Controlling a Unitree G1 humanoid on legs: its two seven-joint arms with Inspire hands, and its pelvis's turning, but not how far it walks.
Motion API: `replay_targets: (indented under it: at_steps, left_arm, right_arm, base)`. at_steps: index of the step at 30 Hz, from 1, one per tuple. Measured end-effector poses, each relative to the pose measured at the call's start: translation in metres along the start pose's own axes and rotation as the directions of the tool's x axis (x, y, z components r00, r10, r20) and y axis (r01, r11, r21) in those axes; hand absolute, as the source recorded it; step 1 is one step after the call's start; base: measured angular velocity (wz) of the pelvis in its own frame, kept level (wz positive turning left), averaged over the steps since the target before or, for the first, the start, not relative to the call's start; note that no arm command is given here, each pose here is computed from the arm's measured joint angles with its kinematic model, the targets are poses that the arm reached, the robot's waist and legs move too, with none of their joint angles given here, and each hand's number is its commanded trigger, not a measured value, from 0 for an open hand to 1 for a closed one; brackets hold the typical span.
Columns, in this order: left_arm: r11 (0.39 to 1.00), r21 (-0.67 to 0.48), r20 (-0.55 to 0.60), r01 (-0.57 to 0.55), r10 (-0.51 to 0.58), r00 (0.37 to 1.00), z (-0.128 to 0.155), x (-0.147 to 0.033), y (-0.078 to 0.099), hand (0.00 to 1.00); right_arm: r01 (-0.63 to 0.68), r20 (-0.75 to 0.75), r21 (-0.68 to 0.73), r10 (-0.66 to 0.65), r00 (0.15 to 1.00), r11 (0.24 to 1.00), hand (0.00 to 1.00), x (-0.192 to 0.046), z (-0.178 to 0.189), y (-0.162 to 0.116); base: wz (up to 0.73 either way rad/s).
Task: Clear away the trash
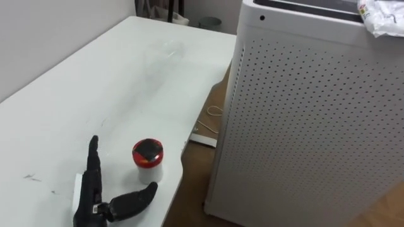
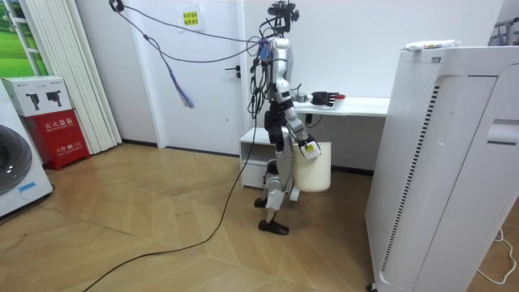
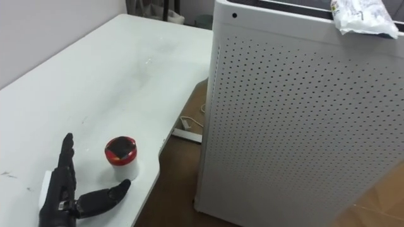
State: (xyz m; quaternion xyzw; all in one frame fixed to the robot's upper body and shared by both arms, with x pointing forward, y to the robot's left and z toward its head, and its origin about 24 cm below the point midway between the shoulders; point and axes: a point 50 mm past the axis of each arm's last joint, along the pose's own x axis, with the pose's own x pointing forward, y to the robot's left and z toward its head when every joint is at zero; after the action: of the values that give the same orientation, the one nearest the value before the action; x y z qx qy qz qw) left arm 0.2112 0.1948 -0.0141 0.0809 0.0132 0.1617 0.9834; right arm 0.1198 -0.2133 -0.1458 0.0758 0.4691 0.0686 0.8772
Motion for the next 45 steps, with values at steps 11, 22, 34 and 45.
replay_targets:
  at_steps: [11, 22, 34, 45]
  left_arm:
    - [0.998, -0.067, -0.019, -0.02, 0.019, 1.0, 0.003, 0.006, -0.004, 0.0]
    - [0.996, -0.079, -0.005, 0.034, -0.035, 0.999, 0.012, 0.014, -0.023, 0.0]
    - [0.994, -0.077, -0.029, 0.082, -0.085, 0.996, 0.013, 0.021, -0.035, 1.0]
    - [0.995, -0.065, -0.049, 0.074, -0.078, 0.996, 0.009, 0.022, -0.034, 1.0]
  right_arm:
    - [0.007, -0.006, -0.002, -0.007, 1.0, 1.0, 1.0, 0.0, -0.003, 0.001]
    - [0.002, -0.028, -0.005, -0.002, 1.0, 1.0, 1.0, 0.0, -0.008, 0.005]
    - [-0.014, -0.041, 0.011, 0.014, 0.999, 1.0, 1.0, 0.002, -0.012, 0.013]
    - [-0.019, -0.027, 0.006, 0.019, 0.999, 1.0, 1.0, 0.003, -0.008, 0.014]
  base:
    - [-0.01]
    - [-0.05]
    - [-0.01]
    - [0.0]
